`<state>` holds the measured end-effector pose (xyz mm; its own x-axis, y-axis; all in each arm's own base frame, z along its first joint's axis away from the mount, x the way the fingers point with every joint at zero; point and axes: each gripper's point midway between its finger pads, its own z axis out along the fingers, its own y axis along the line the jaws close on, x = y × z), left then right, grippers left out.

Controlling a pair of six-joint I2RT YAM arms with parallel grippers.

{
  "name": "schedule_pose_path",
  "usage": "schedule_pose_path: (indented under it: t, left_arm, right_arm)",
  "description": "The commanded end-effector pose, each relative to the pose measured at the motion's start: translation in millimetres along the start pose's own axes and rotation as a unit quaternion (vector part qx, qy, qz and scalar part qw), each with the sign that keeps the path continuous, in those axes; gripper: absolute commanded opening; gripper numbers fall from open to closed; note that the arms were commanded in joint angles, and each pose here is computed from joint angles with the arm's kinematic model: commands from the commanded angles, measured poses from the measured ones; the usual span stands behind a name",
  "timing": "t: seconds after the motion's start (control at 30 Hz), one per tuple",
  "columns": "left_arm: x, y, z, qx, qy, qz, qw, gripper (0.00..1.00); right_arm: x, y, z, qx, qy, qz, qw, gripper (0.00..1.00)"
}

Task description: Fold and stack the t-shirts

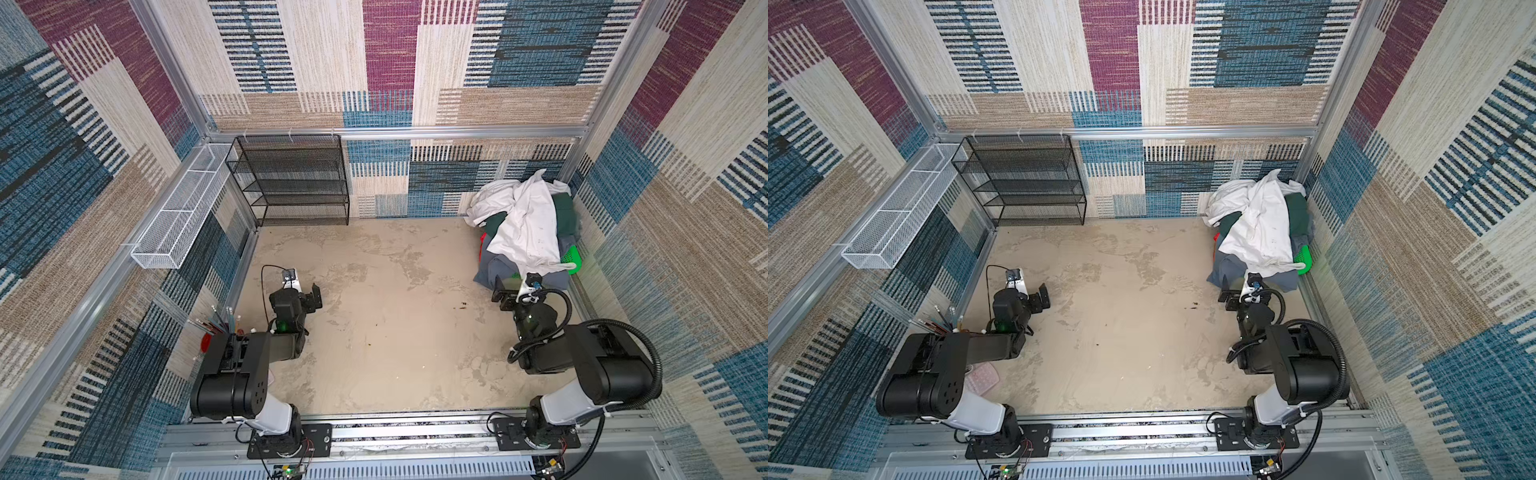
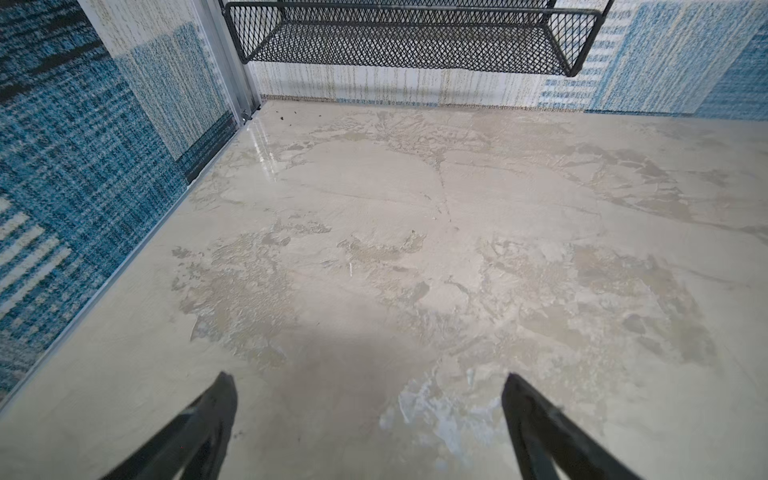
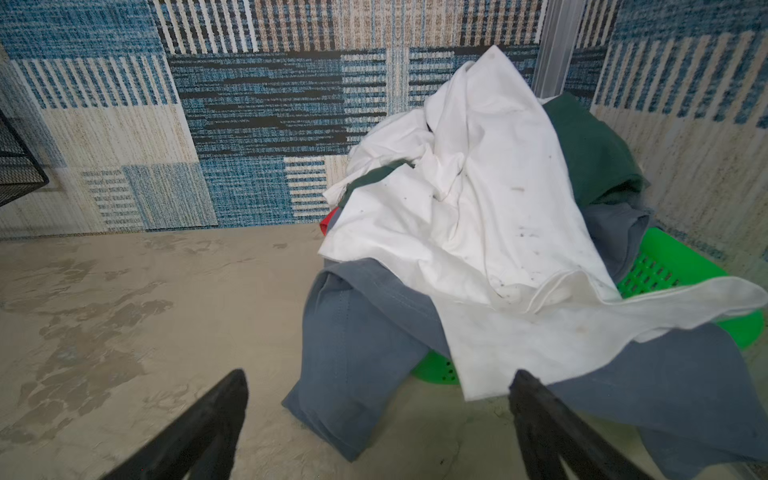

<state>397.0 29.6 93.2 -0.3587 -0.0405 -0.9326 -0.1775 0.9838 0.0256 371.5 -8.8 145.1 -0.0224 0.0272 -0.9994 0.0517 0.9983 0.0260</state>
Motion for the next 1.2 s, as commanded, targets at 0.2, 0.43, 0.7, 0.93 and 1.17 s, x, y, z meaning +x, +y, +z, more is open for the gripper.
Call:
schedule_pose_path:
  t: [0.2,0.43,0.7,0.93,1.17]
  left_arm:
    - [-4.3,1.1,0.6,-0.002,-0.006,0.006,1.0,1.0]
    - [-3.6,0.7,1.4,0.001,-0.004,0.004,1.0,1.0]
    - [-3.9,0.5,1.5,0.002,-0.004,0.004,1.0,1.0]
    - [-4.6,1.0,-0.1,0.0,-0.008,0.004,1.0,1.0]
    - [-34.2,-8.1,-24.6,-0.008,-0.022,0.03,0.999,1.0]
  right_arm:
    - [-6.0,3.8,-0.7,-0.011,-0.012,-0.001,1.0,0.98]
    - [-5.6,2.6,0.2,-0.008,-0.011,0.004,1.0,0.98]
    - [-5.6,2.2,-0.1,-0.008,-0.011,0.003,1.0,0.98]
    - [-6.7,-0.1,-0.5,-0.001,-0.012,0.004,1.0,0.98]
    - [-23.6,-20.1,-6.5,0.059,0.006,0.054,0.997,0.98]
